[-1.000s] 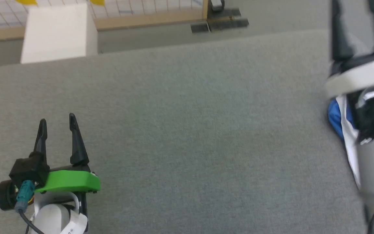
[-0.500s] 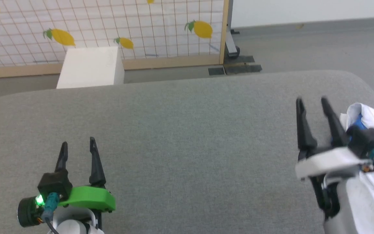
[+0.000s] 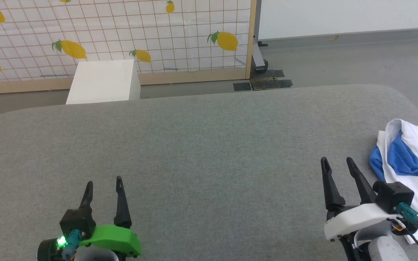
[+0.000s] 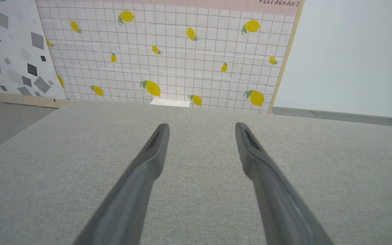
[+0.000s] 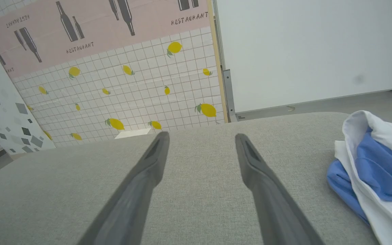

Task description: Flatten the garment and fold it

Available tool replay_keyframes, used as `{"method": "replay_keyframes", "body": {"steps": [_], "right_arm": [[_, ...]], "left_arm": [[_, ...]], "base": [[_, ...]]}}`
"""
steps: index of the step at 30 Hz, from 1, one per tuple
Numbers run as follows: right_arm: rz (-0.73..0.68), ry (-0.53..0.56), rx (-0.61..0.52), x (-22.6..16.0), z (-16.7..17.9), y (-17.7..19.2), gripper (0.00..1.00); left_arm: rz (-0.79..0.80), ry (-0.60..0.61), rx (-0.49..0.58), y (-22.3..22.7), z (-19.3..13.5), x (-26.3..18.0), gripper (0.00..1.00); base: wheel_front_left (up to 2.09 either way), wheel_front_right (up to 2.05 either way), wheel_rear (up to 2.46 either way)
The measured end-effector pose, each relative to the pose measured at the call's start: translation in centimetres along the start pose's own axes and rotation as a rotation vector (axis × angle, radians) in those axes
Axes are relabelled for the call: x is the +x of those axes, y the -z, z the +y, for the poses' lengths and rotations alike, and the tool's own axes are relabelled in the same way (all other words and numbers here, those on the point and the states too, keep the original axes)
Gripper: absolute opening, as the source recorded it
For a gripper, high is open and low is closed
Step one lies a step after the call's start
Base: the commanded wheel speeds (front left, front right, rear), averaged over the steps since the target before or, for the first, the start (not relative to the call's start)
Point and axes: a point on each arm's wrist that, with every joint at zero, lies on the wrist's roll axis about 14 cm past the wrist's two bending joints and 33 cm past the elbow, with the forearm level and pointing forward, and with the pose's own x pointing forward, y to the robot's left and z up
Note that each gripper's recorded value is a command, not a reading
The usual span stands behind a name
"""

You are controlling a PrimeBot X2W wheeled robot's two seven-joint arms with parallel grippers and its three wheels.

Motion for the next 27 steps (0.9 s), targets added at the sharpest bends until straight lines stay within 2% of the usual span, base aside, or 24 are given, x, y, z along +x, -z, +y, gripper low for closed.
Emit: {"method": "replay_keyframes", "body": {"steps": [4,5,27], "right_arm": [[0.012,0.002,0.005,-0.05,-0.05,0.4,1.0],[0.011,0.003,0.007,-0.05,-0.04,0.42,0.0],[0.018,-0.02,-0.024,0.4,0.55,-0.02,0.0]], "left_arm": [[0.011,0.001,-0.007,0.35,-0.12,-0.11,1.0],[0.012,0.001,-0.006,0.37,-0.12,-0.1,0.0],[0.034,0.006,0.009,0.41,-0.02,-0.05,0.0]], "base": [[0.0,0.0,0.0],[0.0,0.0,0.0],[0.0,0.0,0.0]]}}
